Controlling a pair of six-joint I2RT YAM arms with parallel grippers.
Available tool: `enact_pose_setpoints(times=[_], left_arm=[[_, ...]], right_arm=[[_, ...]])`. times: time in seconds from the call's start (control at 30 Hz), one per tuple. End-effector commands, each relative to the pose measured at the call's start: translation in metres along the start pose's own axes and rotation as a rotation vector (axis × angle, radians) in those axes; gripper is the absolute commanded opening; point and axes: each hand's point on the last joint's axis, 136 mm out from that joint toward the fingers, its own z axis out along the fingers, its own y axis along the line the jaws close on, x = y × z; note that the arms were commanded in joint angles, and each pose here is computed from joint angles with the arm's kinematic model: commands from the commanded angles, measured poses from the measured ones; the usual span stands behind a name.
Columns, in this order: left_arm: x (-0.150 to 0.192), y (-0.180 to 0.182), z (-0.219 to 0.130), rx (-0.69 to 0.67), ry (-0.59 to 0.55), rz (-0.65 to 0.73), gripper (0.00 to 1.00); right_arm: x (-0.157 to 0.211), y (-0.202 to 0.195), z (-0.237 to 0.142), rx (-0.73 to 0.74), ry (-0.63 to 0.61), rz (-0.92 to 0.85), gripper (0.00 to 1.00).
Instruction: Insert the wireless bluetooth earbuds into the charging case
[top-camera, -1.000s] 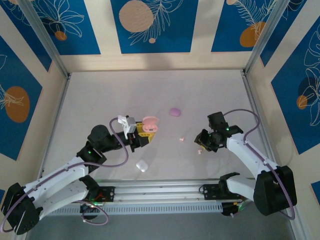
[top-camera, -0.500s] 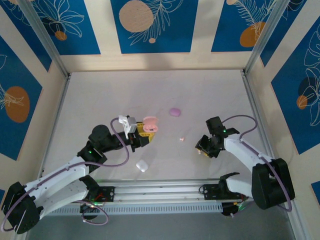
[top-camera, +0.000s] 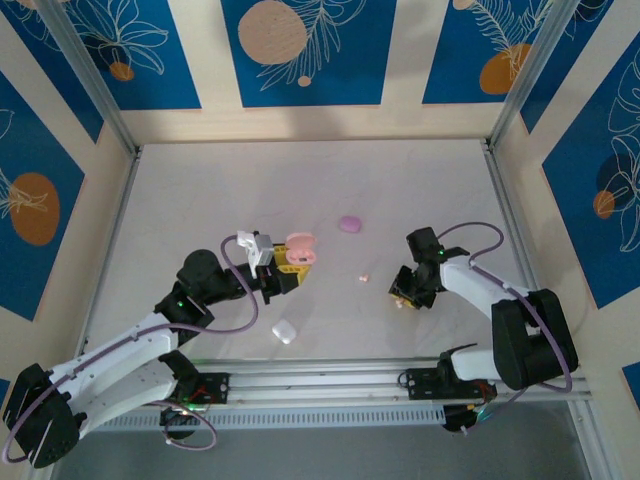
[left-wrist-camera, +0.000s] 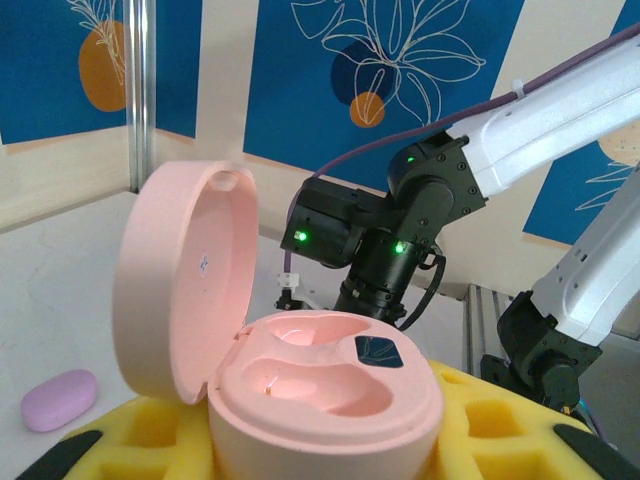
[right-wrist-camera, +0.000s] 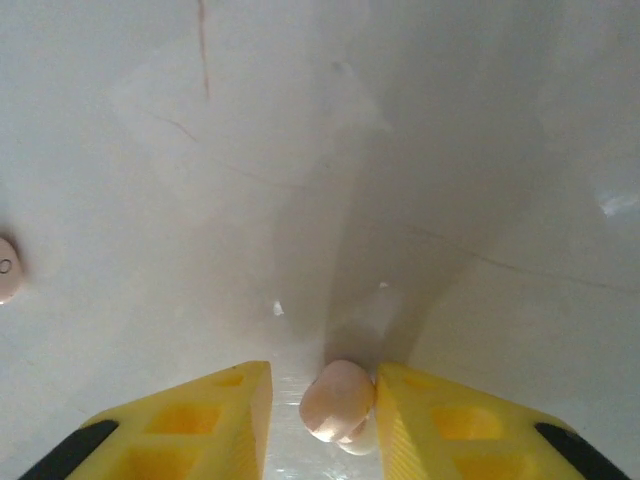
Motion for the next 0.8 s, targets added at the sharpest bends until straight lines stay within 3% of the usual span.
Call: enact_pose_setpoints(times=[0.0,0.77], left_arm=[[-0.009,-0.003,-0.001,0.008,-0.034,0.02,0.32],[-0.009,-0.003,-0.004,0.003,-0.033,0.02,0.33]], right_arm=[[-0.006,0.006,-0.004,0.0,-0.012,-0.032,0.32],[0.005,0.006,-0.001,0.079,0.071,-0.078,0.33]])
